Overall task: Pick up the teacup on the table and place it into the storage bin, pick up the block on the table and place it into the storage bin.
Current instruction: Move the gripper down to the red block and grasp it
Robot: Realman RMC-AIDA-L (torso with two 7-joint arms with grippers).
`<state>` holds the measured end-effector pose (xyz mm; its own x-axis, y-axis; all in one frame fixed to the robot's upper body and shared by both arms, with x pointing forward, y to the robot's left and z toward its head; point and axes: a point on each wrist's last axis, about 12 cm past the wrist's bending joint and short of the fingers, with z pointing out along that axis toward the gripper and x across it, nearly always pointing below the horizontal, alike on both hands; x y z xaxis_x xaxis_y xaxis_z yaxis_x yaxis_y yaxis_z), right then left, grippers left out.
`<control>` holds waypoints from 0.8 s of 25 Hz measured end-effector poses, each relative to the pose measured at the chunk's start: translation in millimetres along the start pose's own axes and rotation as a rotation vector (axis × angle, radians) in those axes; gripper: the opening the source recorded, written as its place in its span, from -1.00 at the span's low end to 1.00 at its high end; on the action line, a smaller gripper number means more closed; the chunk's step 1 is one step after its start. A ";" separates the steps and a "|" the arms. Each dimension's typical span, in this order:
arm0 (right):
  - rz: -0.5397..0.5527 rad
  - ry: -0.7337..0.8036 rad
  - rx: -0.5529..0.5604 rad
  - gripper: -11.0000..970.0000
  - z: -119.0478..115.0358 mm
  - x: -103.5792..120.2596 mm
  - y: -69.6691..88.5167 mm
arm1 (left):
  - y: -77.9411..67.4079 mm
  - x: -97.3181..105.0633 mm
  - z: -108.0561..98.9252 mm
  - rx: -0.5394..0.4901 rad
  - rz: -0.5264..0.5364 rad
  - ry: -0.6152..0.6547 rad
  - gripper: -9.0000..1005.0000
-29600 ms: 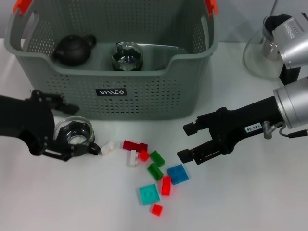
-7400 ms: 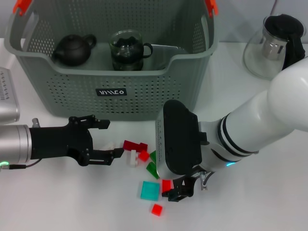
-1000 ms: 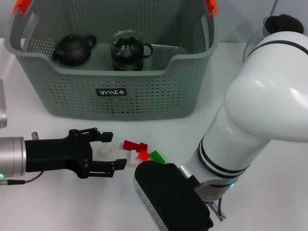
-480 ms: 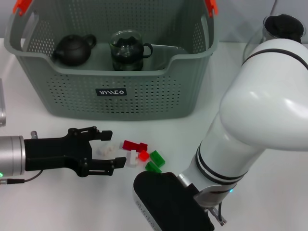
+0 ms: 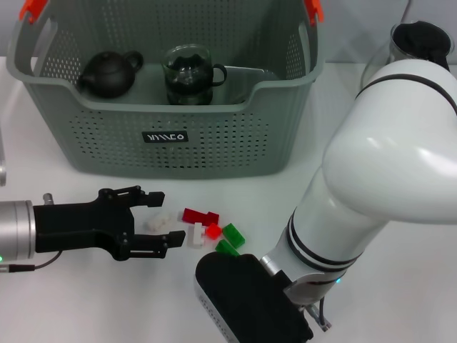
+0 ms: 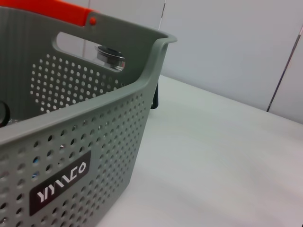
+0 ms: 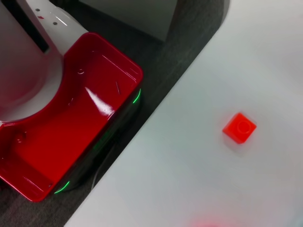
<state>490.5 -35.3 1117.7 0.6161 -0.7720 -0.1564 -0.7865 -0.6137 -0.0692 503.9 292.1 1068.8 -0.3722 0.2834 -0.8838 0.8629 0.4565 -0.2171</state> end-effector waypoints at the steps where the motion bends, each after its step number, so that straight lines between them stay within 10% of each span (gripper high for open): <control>1: 0.000 0.002 -0.001 0.62 0.6 0.6 -0.2 | 0.1 0.0 -0.3 -0.002 -0.001 -0.001 0.74; 20: 0.002 0.006 0.001 0.61 6.7 3.0 -2.7 | 1.6 1.3 -1.1 -0.019 -0.004 0.002 0.74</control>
<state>494.2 -34.8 1110.8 0.6149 -0.7741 -0.1502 -0.7877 -0.6122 -0.0697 504.4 294.2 1067.8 -0.3764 0.2829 -0.8822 0.8548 0.4733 -0.2129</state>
